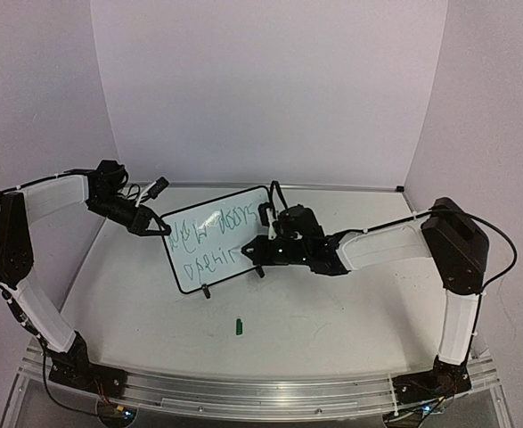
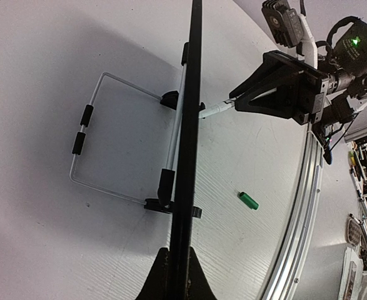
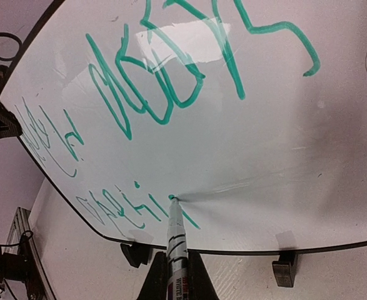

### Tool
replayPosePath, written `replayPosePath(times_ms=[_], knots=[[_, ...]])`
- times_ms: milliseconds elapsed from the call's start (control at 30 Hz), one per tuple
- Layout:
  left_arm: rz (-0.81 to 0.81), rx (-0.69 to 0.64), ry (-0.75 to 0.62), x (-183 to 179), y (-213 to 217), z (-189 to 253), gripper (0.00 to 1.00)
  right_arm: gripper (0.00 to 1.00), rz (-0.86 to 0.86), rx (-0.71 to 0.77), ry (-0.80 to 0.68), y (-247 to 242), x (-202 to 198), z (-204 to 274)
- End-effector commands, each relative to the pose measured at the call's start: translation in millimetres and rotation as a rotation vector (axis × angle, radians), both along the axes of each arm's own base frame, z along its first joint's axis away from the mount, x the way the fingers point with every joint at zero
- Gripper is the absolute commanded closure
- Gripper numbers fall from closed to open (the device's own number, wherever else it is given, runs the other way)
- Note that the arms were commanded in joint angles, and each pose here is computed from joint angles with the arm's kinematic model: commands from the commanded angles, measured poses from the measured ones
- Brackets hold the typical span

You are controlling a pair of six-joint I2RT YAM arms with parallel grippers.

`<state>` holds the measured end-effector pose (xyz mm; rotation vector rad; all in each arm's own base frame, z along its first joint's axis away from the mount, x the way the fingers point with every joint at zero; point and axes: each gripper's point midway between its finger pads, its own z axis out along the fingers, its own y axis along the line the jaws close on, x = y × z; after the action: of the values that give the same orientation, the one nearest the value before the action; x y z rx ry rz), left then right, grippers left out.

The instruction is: Write a sentence on the whiteboard

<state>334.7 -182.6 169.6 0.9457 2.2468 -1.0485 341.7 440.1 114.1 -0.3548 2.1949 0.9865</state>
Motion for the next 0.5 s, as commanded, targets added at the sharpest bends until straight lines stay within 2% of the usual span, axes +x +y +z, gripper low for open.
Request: replayPosePath(times_ms=[0,467], knots=[[0.064,0.113,-0.068,15.6,16.6,-1.4,1.00,1.00,-0.090,0.037,-0.083,-12.8,15.3,35.0],[0.064,0.113,-0.068,15.2,16.5,-1.4,1.00,1.00,-0.080,0.000,-0.027,-19.0,5.8,6.1]])
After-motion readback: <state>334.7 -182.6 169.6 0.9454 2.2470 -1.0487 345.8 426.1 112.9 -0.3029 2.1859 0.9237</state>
